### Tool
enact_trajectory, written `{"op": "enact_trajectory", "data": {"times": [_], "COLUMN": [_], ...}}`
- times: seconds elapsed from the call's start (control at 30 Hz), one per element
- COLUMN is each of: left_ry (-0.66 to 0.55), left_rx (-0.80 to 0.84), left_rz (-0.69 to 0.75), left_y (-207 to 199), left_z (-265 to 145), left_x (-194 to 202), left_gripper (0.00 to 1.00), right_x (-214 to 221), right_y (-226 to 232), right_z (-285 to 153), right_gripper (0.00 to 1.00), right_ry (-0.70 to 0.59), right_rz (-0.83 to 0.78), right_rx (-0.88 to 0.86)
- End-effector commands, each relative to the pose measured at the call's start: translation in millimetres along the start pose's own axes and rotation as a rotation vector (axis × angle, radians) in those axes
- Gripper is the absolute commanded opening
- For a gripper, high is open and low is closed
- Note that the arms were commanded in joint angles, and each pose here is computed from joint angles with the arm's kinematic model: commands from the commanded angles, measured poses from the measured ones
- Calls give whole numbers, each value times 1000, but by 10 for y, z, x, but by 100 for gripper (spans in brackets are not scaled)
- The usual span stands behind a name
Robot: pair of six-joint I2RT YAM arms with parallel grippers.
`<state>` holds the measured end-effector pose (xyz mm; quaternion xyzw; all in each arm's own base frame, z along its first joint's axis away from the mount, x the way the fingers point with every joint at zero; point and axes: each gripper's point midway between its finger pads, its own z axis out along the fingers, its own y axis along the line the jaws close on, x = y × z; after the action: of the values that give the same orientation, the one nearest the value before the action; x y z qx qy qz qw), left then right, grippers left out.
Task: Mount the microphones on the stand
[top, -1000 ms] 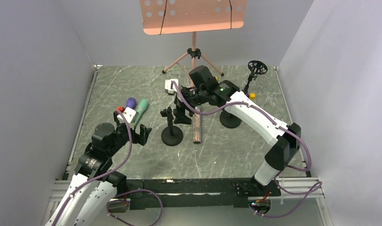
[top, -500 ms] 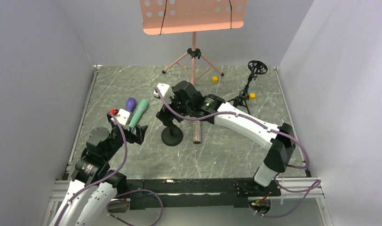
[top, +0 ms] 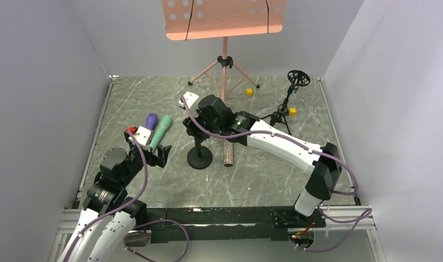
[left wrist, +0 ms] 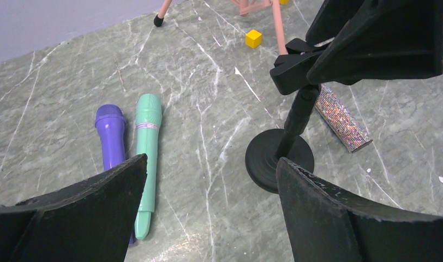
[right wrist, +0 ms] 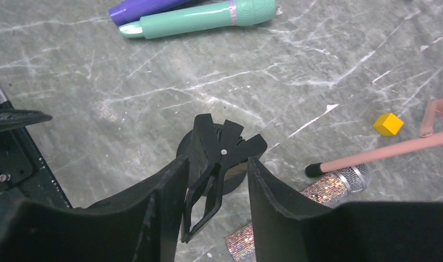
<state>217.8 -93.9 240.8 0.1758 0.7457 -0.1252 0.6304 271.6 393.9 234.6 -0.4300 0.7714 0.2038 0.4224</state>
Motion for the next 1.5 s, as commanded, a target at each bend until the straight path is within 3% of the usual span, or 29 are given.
{"op": "enact_trajectory", "data": {"times": [0.0, 0.13, 0.27, 0.4, 0.53, 0.77, 0.93, 1.1, 1.27, 1.47], "left_ry": [-45, -57, -82, -105, -118, -109, -56, 15, 90, 302], "left_rx": [12, 35, 96, 160, 194, 190, 133, 76, 4, -111], "left_rz": [17, 20, 31, 39, 39, 2, -83, -167, -245, -226], "left_y": [-11, -52, -158, -268, -328, -332, -252, -129, 102, 473], "left_z": [2, -5, -16, -34, -51, -33, 41, 186, 365, 687], "left_x": [-90, -107, -148, -183, -199, -194, -119, -20, -8, 252], "left_gripper": [92, 91, 91, 91, 92, 92, 93, 93, 97, 99], "right_x": [27, 40, 39, 51, -2, 49, -105, -254, -143, 314], "right_y": [111, 153, 177, 202, 124, 137, 183, 144, 48, -230], "right_z": [-59, -128, -225, -331, -388, -329, -509, -843, -1260, -1541], "right_gripper": [45, 34, 24, 24, 27, 49, 83, 99, 100, 100], "right_ry": [2, 5, 17, 16, 7, 21, -16, -80, -171, -338], "right_rz": [-11, -65, -235, -353, -363, -323, -318, -340, -351, -240], "right_rx": [-50, -91, -197, -390, -509, -551, -571, -563, -609, -590]}}
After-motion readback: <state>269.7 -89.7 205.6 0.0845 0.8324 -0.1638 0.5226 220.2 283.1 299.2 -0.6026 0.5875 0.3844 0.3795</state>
